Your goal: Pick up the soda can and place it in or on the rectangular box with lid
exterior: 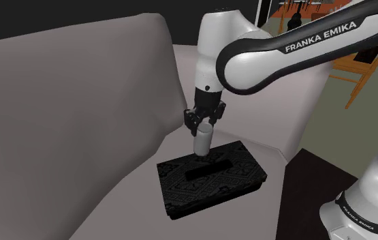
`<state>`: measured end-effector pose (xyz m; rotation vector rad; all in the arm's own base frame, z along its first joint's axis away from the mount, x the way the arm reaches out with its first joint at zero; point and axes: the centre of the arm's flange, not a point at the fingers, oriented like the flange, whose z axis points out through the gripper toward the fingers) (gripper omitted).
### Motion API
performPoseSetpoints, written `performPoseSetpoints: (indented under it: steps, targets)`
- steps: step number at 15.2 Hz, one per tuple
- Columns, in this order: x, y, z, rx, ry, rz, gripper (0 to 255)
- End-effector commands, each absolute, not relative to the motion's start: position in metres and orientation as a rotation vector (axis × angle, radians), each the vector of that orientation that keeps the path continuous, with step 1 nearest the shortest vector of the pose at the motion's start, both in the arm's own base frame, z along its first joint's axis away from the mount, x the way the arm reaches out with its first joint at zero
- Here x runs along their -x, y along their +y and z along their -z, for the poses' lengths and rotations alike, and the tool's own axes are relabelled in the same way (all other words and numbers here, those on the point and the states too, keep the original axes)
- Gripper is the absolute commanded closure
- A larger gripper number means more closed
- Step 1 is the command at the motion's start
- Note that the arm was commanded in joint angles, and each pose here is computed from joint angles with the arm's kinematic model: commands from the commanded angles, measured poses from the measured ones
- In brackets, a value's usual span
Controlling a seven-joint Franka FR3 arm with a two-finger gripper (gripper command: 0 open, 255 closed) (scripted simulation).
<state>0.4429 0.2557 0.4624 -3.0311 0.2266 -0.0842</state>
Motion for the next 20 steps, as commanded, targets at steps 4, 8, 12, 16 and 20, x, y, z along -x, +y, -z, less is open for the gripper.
performPoseSetpoints:
  steps: [4,8,12,16,20]
  targets:
    - [-0.410,0.251,-0.455,3.031,0.228,0.085,255]
    - [-0.410,0.251,-0.434,3.031,0.228,0.085,255]
    - [-0.410,0.251,-0.413,3.031,0.228,0.085,255]
    - [-0.410,0.251,-0.391,3.031,0.228,0.085,255]
    - [-0.410,0.251,-0.370,3.031,0.228,0.085,255]
